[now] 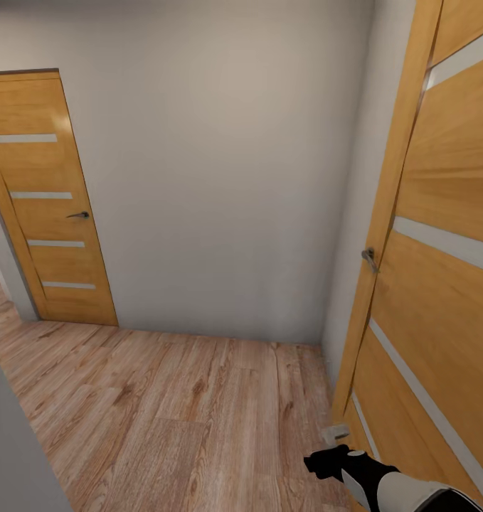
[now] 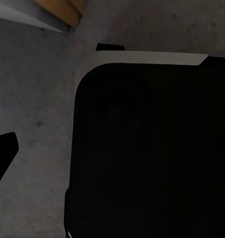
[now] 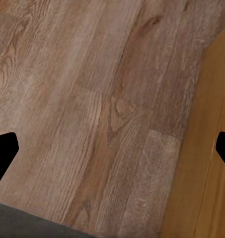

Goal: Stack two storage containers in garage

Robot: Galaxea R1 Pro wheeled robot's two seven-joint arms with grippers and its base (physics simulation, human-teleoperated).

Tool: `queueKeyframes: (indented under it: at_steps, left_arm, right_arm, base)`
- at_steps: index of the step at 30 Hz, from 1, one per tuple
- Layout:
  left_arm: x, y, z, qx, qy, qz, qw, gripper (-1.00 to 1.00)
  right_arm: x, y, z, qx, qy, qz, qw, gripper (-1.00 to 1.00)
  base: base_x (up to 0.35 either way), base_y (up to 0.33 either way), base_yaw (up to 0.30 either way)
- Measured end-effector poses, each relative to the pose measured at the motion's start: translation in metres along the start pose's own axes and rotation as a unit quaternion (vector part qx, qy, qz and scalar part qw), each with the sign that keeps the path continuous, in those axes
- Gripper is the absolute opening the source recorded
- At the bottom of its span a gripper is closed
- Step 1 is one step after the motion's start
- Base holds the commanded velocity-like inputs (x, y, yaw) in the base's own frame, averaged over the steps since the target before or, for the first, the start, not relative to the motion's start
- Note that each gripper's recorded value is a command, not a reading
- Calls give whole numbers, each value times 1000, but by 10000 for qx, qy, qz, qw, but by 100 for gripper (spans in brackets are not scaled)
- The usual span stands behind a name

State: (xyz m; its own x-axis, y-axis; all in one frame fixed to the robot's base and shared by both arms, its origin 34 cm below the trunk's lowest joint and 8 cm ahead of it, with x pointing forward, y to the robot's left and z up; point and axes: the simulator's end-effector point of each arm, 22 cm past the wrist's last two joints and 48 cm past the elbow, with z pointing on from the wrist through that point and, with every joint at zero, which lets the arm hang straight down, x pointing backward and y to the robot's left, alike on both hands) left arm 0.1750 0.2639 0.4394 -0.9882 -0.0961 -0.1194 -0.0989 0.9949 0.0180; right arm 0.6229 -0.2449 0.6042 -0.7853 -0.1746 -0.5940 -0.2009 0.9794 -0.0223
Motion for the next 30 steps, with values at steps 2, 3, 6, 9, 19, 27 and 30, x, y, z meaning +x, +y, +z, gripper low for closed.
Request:
queueKeyframes:
  at_steps: [2, 3, 6, 9, 19, 27, 30]
  left_arm:
    - [0, 0, 0, 0, -1, -1, 10000, 100]
    - [0, 0, 0, 0, 0, -2, 10000, 100]
    - [0, 0, 0, 0, 0, -3, 10000, 100]
    - [0, 0, 0, 0, 0, -4, 10000, 100]
    - [0, 1, 0, -5, -1, -2, 10000, 100]
    - [0, 0, 0, -1, 0, -5, 10000, 100]
    - [0, 0, 0, -1, 0, -3, 10000, 100]
  right_arm:
    - [7, 0, 0, 21, 51, 7, 10000, 100]
    - [11, 0, 0, 28, 75, 9, 10000, 100]
    - [46, 7, 0, 4, 295, 21, 9996, 100]
    - [64, 9, -1, -11, 407, 28, 9992, 100]
    - [67, 11, -1, -20, 423, 20, 9991, 100]
    - [61, 11, 0, -27, 408, -20, 9992, 100]
    - [61, 13, 0, -19, 409, -14, 9992, 100]
  base:
    - [0, 0, 0]
    - [0, 0, 0]
    - [0, 0, 0]
    - [0, 0, 0]
    - [0, 0, 0]
    - [0, 0, 0]
    - [0, 0, -59]
